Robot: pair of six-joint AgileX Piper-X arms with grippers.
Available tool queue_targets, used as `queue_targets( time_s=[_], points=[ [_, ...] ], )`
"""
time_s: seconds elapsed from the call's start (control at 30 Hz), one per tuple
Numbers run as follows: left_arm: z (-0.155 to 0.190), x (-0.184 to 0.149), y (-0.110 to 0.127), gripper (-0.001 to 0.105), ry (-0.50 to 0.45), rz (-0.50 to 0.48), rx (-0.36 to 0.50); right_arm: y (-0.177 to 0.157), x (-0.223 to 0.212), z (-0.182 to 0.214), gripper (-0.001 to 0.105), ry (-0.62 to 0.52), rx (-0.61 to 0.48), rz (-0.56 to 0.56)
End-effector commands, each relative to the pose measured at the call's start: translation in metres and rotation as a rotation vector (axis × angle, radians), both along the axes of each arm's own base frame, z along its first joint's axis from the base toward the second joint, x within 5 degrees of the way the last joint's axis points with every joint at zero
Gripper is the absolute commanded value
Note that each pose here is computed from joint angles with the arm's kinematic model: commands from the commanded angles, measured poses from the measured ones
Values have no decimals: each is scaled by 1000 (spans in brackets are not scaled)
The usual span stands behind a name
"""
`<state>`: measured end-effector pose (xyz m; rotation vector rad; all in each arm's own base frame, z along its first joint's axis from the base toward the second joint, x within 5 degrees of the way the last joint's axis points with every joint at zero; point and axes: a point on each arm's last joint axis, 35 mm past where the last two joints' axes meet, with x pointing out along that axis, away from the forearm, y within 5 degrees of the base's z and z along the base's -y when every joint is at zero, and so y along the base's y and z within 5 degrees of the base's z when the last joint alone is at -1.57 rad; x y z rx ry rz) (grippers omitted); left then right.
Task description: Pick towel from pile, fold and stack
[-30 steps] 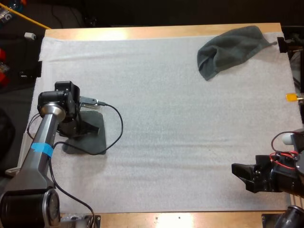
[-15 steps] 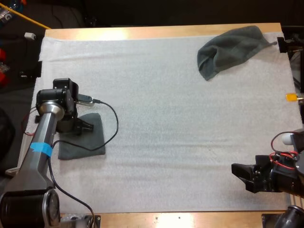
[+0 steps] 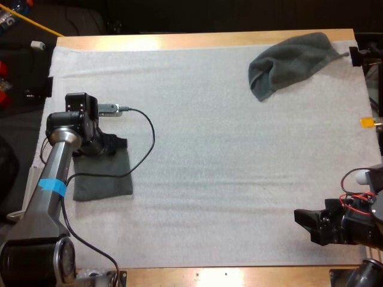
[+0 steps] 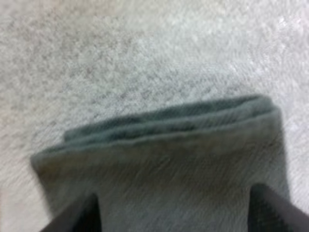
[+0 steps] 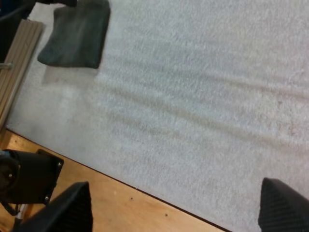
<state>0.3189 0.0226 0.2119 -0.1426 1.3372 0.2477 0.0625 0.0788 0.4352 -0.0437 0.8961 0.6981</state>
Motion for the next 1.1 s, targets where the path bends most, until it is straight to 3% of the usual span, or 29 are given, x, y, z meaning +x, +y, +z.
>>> queue_targets(
  time_s=[0.0,0.2,0.43,0.73,0.93,1.07],
  points=[
    [-5,4,0,61,-1,13,-17,-1,0,2,68,-5,2,-9],
    [-31,8,0,61,91,12,-23,-1,0,2,68,-5,2,-9],
    [-42,9,-1,61,141,-64,-58,-1,0,2,68,-5,2,-9],
    [-24,-6,-2,61,197,-64,-70,-1,0,2,68,-1,5,-14],
    [6,-20,-2,61,152,-60,-35,0,-2,2,68,33,32,6],
    [8,-29,-2,61,148,-59,-26,0,-2,2,68,43,39,17]
  ],
)
